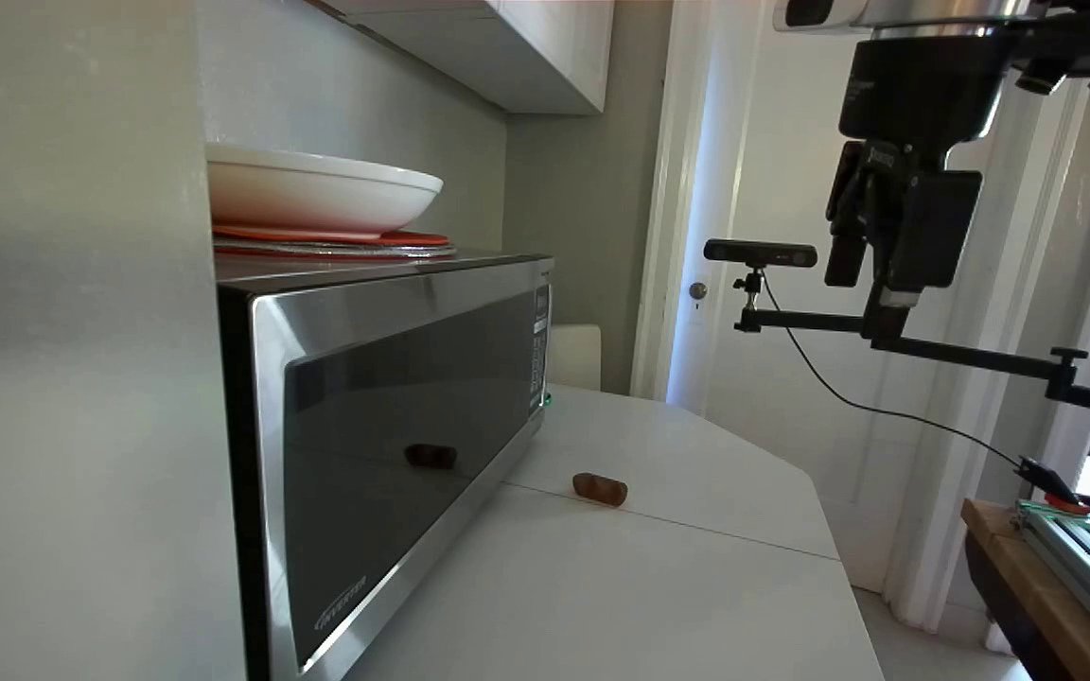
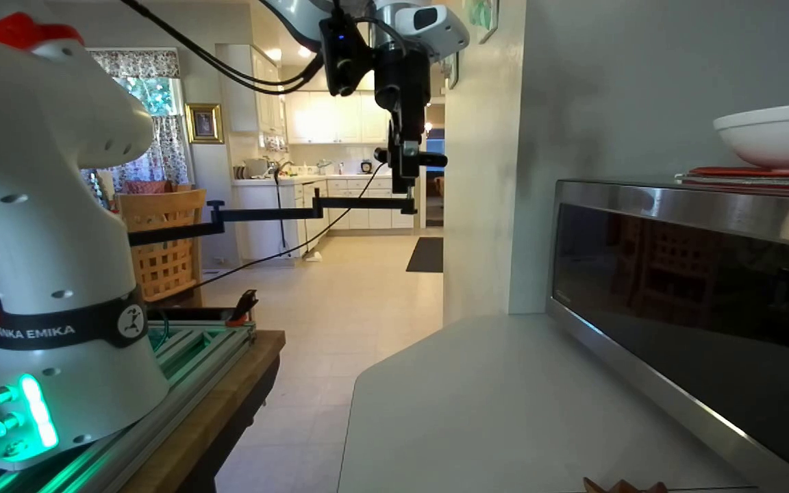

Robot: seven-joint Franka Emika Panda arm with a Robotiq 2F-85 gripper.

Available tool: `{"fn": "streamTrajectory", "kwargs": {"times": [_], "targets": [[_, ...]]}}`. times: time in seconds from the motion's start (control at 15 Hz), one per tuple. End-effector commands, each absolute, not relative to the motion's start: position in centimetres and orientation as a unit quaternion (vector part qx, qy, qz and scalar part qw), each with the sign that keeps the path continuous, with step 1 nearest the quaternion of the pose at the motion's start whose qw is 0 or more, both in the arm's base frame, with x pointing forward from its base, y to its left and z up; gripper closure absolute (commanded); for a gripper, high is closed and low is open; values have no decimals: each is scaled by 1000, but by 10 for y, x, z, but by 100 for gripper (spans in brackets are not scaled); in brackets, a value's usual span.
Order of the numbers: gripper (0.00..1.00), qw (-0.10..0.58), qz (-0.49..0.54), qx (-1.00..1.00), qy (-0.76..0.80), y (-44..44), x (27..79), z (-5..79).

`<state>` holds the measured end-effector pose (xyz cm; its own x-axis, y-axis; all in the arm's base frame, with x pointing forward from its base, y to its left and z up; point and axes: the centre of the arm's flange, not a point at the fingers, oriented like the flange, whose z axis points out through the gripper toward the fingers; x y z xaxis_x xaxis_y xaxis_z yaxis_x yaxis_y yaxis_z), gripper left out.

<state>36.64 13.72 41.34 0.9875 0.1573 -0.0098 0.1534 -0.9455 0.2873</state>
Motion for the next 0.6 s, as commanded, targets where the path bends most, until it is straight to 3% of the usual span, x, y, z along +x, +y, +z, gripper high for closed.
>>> {"fn": "streamTrajectory", "kwargs": {"times": [0.0,0.2,0.53], "targets": [[0,136,10,988,70,134,370,416],[0,91,-2,995,28,116,384,429],[0,93,-7,995,26,85,397,439]]}}
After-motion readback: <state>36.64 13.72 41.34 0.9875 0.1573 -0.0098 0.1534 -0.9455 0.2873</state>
